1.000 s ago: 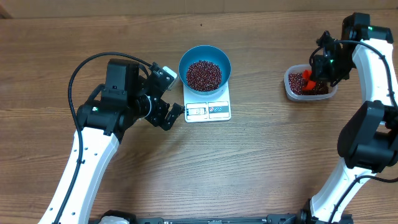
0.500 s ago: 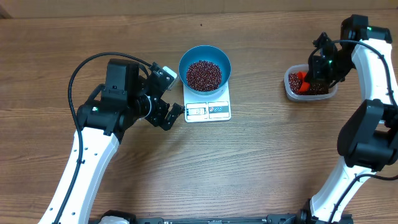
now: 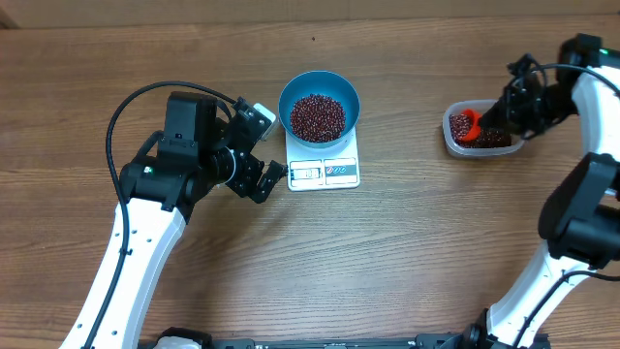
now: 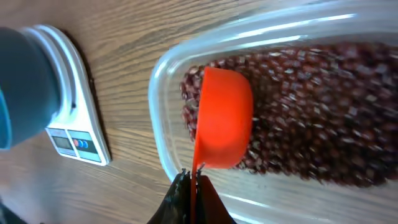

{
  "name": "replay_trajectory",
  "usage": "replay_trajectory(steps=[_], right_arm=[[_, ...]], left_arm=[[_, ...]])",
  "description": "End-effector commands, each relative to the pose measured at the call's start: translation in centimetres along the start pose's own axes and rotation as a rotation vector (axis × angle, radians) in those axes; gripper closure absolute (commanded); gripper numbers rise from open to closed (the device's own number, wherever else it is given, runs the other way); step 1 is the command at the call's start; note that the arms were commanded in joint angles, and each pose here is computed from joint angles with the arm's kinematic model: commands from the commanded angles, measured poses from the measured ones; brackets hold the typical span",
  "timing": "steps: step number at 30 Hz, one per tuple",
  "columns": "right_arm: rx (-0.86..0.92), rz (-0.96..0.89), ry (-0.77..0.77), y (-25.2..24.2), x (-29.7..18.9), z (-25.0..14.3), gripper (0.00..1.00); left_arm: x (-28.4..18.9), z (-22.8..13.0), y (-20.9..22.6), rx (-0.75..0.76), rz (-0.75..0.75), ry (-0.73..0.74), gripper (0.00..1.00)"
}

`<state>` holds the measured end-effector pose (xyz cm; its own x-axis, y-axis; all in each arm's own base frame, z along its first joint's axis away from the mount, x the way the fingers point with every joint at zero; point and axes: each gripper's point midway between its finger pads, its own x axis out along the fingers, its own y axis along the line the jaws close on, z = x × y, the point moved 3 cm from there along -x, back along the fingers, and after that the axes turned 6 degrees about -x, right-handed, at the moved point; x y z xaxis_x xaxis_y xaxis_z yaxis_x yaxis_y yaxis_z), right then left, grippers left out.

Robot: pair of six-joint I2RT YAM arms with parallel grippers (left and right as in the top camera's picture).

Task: Scoop item into bowl and weigh 150g on scale
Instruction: 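Dip the scoop into the red beans with the right gripper, then lift the filled scoop and carry it toward the teal bowl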

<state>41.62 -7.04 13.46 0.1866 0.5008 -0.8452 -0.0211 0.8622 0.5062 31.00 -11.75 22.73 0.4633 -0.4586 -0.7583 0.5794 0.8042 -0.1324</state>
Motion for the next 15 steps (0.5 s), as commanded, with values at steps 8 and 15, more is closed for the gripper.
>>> replay_trajectory(steps=[8,15], right_arm=[[0.124,0.223,-0.158,-3.3,-4.3,-0.7,0.96],[0.113,0.369,-0.255,-3.1,-6.5,-0.9,0.96]], left_arm=[[-0.3,0.4,0.0,0.028,0.006,-0.012,0.0],[-0.3,0.4,0.0,0.028,0.006,-0.011,0.01]])
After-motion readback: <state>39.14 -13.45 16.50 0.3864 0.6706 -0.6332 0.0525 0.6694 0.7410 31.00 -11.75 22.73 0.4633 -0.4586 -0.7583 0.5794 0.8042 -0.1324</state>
